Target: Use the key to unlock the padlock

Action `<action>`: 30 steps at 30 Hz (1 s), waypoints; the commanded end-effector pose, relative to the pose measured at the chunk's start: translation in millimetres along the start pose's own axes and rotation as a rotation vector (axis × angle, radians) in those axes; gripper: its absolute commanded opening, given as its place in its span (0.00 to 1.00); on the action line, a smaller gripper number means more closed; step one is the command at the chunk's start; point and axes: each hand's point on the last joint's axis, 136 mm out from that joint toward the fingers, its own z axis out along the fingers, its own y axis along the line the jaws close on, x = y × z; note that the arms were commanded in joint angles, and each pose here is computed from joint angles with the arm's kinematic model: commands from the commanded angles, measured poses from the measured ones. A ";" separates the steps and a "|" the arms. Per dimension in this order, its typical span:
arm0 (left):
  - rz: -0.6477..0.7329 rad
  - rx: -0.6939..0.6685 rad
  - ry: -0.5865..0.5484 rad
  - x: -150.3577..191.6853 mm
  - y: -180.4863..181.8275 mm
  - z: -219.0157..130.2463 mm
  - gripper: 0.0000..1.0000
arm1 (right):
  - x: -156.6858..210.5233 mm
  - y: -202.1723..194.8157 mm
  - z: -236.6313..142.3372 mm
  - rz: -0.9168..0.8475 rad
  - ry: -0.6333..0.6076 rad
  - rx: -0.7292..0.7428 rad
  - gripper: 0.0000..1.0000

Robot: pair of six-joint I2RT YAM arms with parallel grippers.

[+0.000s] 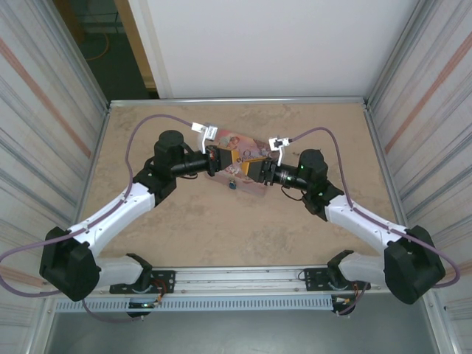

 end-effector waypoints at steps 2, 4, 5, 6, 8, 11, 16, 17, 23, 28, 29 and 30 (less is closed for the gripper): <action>0.042 0.034 -0.027 -11.2 -8.6 -2.6 0.00 | -16.7 22.0 6.7 -0.032 -0.026 -0.069 0.36; 0.042 0.031 -0.028 -11.2 -7.7 -2.6 0.00 | -16.7 23.5 8.4 -0.034 -0.025 -0.074 0.35; 0.040 0.034 -0.025 -10.4 -8.3 -2.4 0.00 | -17.6 24.3 9.2 -0.035 -0.025 -0.076 0.35; 0.041 0.034 -0.026 -10.5 -8.6 -2.5 0.00 | -17.9 24.2 9.7 -0.035 -0.025 -0.076 0.34; 0.040 0.032 -0.027 -10.4 -7.9 -2.5 0.00 | -19.3 24.9 10.9 -0.036 -0.026 -0.078 0.32; 0.041 0.034 -0.026 -10.3 -8.7 -2.6 0.00 | -19.6 25.8 12.5 -0.037 -0.023 -0.082 0.28; 0.041 0.037 -0.026 -9.8 -9.4 -3.1 0.00 | -18.9 25.4 14.4 -0.034 -0.020 -0.084 0.21; 0.042 0.037 -0.025 -9.3 -9.2 -3.0 0.00 | -18.5 25.3 14.6 -0.033 -0.018 -0.085 0.20; 0.039 0.035 -0.030 -9.7 -8.9 -3.3 0.00 | -17.5 24.1 14.3 -0.031 -0.020 -0.080 0.16; 0.040 0.039 -0.032 -9.7 -9.6 -3.6 0.00 | -16.8 21.6 13.9 -0.028 -0.023 -0.070 0.10; 0.039 0.039 -0.033 -10.1 -9.7 -3.6 0.00 | -16.9 21.3 13.8 -0.028 -0.023 -0.069 0.08; 0.039 0.041 -0.033 -9.7 -9.9 -3.6 0.00 | -17.2 21.4 13.8 -0.027 -0.024 -0.068 0.06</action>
